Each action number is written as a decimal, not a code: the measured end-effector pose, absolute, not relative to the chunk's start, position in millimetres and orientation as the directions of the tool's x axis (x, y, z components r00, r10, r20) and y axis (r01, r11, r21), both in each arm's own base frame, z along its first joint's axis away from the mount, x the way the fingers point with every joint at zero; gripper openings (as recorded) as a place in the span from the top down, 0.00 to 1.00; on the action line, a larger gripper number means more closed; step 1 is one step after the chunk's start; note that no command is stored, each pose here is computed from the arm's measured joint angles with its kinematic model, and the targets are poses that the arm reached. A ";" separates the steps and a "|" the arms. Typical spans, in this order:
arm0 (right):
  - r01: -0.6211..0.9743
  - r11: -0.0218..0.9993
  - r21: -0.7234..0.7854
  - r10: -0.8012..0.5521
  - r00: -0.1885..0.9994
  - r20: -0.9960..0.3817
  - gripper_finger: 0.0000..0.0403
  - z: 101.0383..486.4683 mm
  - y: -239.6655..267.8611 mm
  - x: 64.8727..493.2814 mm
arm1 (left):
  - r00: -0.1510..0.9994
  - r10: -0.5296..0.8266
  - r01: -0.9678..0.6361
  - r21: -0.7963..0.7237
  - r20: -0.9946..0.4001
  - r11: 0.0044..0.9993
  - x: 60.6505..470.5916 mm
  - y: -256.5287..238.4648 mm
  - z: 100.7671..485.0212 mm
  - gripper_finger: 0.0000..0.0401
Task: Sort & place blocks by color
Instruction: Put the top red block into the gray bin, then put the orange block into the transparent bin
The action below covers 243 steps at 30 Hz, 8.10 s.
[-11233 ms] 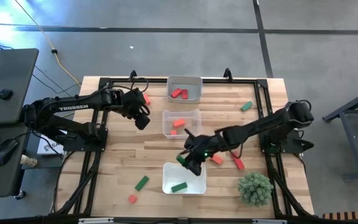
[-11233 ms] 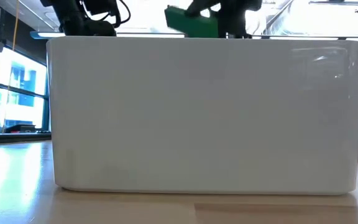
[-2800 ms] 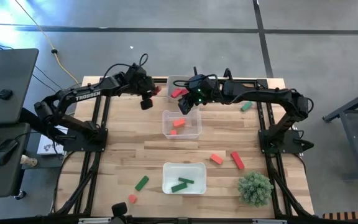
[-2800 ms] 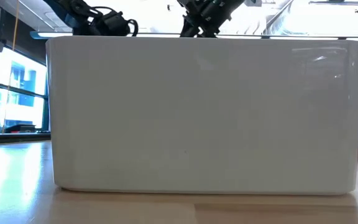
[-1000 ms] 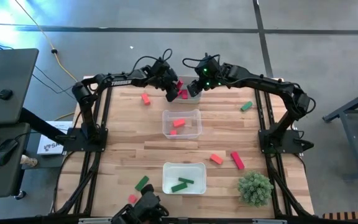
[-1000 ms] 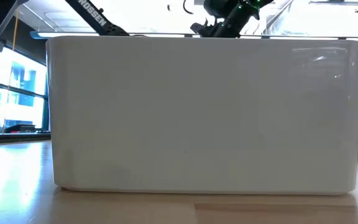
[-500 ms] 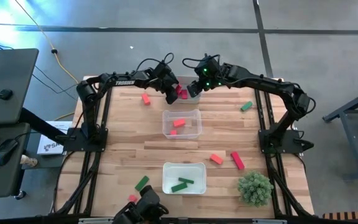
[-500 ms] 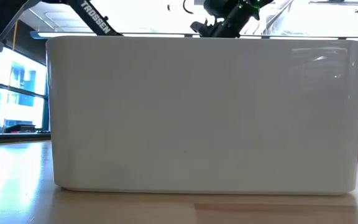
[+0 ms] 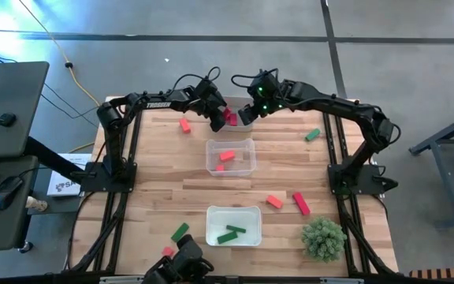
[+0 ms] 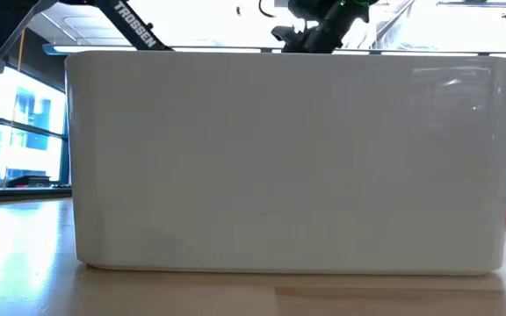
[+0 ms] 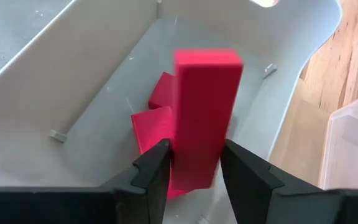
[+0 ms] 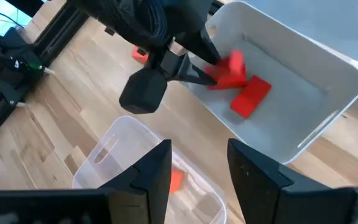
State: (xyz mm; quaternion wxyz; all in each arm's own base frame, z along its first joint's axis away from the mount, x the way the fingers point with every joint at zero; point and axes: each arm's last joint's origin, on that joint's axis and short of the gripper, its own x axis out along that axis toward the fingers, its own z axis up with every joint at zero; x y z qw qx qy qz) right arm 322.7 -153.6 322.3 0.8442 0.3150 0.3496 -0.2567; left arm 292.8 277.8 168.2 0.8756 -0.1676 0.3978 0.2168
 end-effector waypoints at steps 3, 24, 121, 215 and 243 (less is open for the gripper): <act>0.656 0.672 0.343 -0.218 0.618 -0.755 0.64 327.9 -152.7 321.9 | 0.590 0.246 -0.513 -0.121 -0.769 0.850 292.8 277.8 168.2 0.65; 0.664 0.688 0.294 -0.088 0.479 -0.874 0.64 333.3 -107.6 319.0 | 0.667 0.311 -0.488 -0.081 -0.677 0.869 284.2 270.4 218.7 0.59; 0.479 0.877 -0.023 0.061 -0.160 -0.985 0.50 182.8 74.6 266.2 | 0.610 -0.085 -0.178 -0.241 -0.788 0.954 289.5 47.2 307.0 0.59; 0.733 0.536 0.418 -0.196 0.590 -0.783 0.76 275.4 -25.1 280.4 | 0.381 0.308 -0.543 0.059 -0.872 0.838 213.0 186.8 299.9 0.59; 0.245 0.937 0.251 -0.178 0.949 -0.261 0.75 321.6 -85.8 311.0 | 0.376 0.311 -0.767 -0.105 -0.873 0.633 211.3 188.5 299.8 0.59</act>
